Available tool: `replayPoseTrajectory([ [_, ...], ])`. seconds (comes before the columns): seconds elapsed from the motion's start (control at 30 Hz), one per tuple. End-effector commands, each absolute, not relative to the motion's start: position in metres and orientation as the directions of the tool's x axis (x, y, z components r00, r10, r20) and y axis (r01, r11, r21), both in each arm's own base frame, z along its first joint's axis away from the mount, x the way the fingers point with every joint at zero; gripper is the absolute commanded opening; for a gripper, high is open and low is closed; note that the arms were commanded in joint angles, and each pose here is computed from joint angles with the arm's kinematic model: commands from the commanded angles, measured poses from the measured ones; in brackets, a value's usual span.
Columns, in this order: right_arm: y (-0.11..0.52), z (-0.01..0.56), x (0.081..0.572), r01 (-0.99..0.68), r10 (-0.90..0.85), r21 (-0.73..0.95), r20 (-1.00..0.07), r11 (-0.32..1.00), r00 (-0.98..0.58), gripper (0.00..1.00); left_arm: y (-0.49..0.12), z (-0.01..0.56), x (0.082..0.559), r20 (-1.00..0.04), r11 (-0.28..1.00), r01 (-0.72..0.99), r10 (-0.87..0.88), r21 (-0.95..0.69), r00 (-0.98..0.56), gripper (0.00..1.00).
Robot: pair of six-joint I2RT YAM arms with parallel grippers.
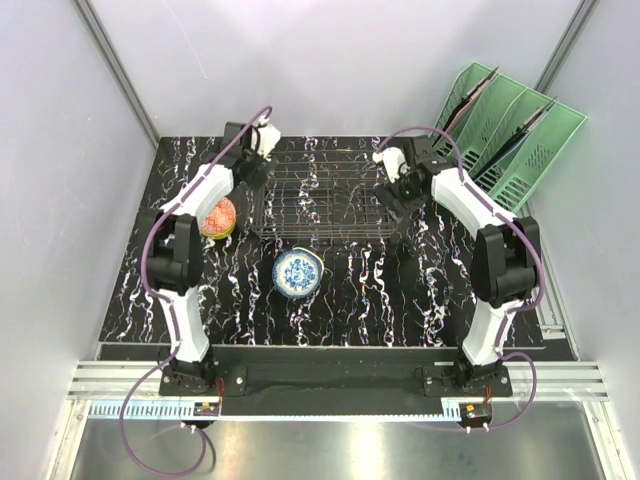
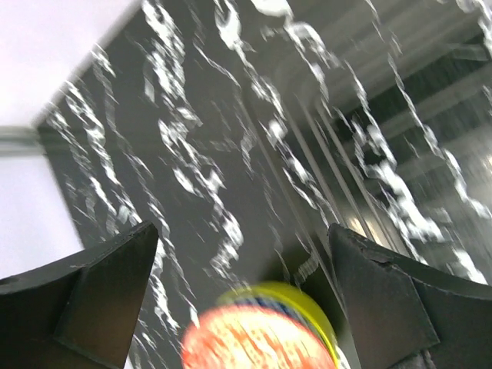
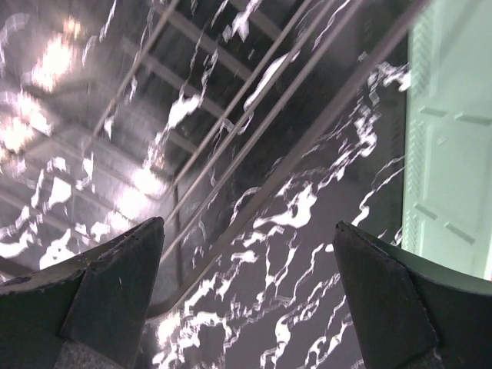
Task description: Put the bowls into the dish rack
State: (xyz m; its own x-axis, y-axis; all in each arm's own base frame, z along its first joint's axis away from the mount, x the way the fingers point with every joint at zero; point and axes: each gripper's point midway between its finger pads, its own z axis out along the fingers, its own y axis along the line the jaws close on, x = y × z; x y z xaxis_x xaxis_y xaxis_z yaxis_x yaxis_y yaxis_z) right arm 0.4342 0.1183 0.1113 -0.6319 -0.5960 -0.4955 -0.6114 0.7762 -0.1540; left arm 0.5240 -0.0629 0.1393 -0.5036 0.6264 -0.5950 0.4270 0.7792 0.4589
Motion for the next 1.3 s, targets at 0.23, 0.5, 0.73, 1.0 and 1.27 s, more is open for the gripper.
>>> replayPoseTrajectory([
  [0.23, 0.117, 0.157, 0.400, -0.691, -0.709, -0.258, -0.487, 0.675, -0.510, 1.00, -0.075, 0.160, 0.609, -0.552, 0.703, 0.358, 0.707, 0.614, -0.441, 0.99],
  [0.5, 0.127, 0.156, 0.376, -0.756, -0.771, -0.261, -0.441, 0.600, -0.460, 1.00, -0.082, 0.131, 0.633, -0.506, 0.666, 0.365, 0.739, 0.651, -0.445, 0.99],
  [0.73, 0.134, 0.145, 0.360, -0.803, -0.824, -0.274, -0.392, 0.530, -0.410, 1.00, -0.083, 0.144, 0.656, -0.540, 0.675, 0.291, 0.726, 0.678, -0.425, 0.99],
  [1.0, 0.147, 0.139, 0.356, -0.819, -0.836, -0.266, -0.381, 0.508, -0.395, 1.00, -0.106, 0.159, 0.674, -0.560, 0.649, 0.244, 0.752, 0.721, -0.348, 0.99],
  [1.27, 0.158, 0.172, 0.375, -0.780, -0.816, -0.333, -0.450, 0.529, -0.362, 1.00, -0.125, 0.183, 0.688, -0.588, 0.640, 0.104, 0.749, 0.761, -0.306, 0.99],
])
